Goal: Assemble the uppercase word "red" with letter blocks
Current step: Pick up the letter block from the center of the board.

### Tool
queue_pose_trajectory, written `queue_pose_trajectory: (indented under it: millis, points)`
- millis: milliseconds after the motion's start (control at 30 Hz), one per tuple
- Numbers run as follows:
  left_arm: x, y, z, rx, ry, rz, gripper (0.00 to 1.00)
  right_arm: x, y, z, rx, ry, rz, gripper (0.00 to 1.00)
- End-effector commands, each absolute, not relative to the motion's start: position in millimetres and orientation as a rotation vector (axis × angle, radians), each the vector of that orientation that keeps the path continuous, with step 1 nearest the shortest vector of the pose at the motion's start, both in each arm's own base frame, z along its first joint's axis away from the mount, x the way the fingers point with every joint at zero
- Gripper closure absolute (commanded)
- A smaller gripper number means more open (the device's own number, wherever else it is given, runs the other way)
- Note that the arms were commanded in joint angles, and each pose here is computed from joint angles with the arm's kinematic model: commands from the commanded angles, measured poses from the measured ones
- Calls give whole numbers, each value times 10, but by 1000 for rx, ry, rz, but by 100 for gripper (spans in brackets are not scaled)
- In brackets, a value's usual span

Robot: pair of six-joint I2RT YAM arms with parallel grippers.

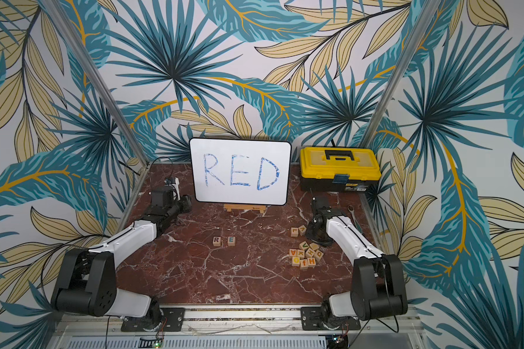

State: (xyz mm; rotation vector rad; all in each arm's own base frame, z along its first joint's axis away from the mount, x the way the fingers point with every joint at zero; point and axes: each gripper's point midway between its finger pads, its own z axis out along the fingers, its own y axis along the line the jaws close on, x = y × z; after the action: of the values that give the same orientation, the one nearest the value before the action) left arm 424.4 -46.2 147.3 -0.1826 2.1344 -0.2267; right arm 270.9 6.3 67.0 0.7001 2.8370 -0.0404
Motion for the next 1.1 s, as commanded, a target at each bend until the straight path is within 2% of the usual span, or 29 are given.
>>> queue_pose_trajectory:
  millis: [0,433,733,1067]
  points:
    - [4297,-530,1610,-146,2093,-283,52,2641,8,585,719,2861,-74,65]
    - [4294,-558,1597,-123,2087,-308,52,2687,-55,580,615,2888,-104,65]
    - [4279,-530,1605,-125,2084,-302,52,2934,-83,725,492,2868,-137,65]
    - [4273,-509,1601,-128,2085,-302,52,3120,-26,633,432,2914,-109,63]
